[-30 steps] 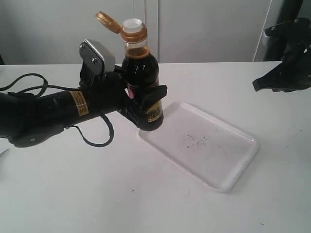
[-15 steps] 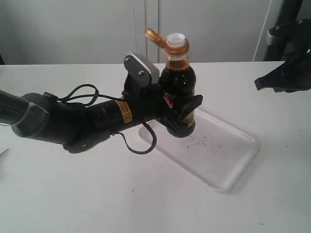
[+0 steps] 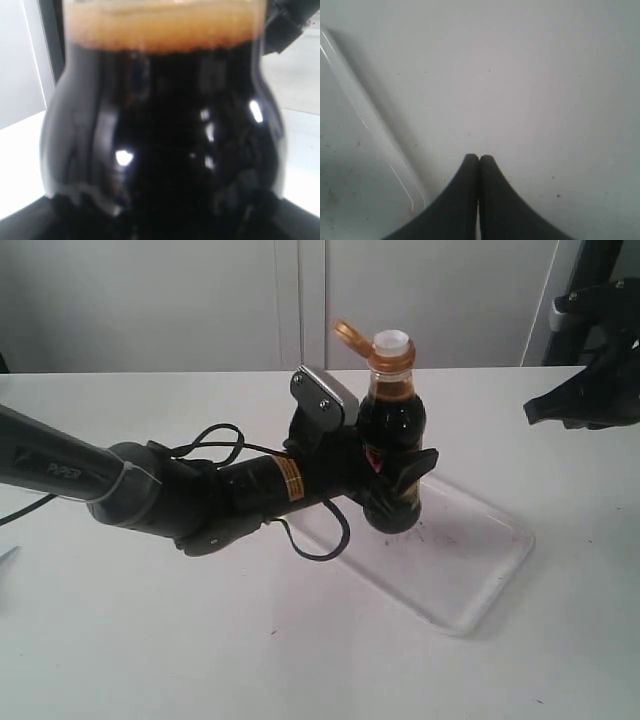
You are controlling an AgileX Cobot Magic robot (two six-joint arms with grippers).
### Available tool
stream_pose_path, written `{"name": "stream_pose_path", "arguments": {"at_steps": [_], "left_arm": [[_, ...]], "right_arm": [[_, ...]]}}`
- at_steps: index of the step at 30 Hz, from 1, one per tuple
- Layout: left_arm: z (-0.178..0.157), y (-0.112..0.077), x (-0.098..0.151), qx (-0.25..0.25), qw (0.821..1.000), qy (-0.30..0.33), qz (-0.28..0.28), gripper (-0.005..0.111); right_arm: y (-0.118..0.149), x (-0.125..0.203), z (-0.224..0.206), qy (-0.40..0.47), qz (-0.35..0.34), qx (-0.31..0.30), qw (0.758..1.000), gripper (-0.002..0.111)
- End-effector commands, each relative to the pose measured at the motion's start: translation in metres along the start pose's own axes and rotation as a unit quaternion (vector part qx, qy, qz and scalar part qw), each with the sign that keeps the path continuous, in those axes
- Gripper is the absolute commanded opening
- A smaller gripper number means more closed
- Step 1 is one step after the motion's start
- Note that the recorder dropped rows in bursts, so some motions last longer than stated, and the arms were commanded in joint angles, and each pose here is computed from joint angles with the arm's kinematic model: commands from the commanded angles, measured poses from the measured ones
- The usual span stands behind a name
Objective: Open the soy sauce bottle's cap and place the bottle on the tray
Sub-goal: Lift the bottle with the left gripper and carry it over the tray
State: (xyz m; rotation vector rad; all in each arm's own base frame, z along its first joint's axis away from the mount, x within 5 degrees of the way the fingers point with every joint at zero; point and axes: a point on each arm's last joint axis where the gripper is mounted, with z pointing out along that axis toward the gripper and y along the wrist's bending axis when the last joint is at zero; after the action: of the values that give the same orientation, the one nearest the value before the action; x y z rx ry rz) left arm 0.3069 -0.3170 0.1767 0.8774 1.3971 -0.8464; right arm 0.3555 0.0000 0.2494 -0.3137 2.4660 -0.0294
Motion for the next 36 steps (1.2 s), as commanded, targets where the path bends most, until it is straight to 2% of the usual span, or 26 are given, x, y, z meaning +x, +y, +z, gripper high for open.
{"name": "stream_pose_path", "arguments": {"at_steps": [1,16,21,31,36], "left_arm": [[0.004,-0.003,-0.020,0.008,0.999,-0.046,0.001,0.000],[0.013,-0.009,-0.018,0.015,0.999,-0.039,0.024,0.000],[0.019,-0.008,-0.016,0.007,0.999,-0.017,0.027,0.000],[0.022,-0.008,0.006,0.013,1.000,-0.013,0.014,0.000],[0.022,-0.008,0.009,0.010,1.000,-0.003,0.011,0.000]], "right_arm": [[-0.002,-0.004,-0.002,-0.013,0.005,0.004,1.000,0.000],[-0.002,-0.002,0.004,-0.007,0.009,0.001,1.000,0.000],[-0.002,-0.002,0.004,-0.004,0.009,0.000,1.000,0.000],[-0.002,-0.002,0.004,-0.006,0.009,0.000,1.000,0.000],[-0.002,-0.002,0.004,-0.006,0.009,0.000,1.000,0.000]]}}
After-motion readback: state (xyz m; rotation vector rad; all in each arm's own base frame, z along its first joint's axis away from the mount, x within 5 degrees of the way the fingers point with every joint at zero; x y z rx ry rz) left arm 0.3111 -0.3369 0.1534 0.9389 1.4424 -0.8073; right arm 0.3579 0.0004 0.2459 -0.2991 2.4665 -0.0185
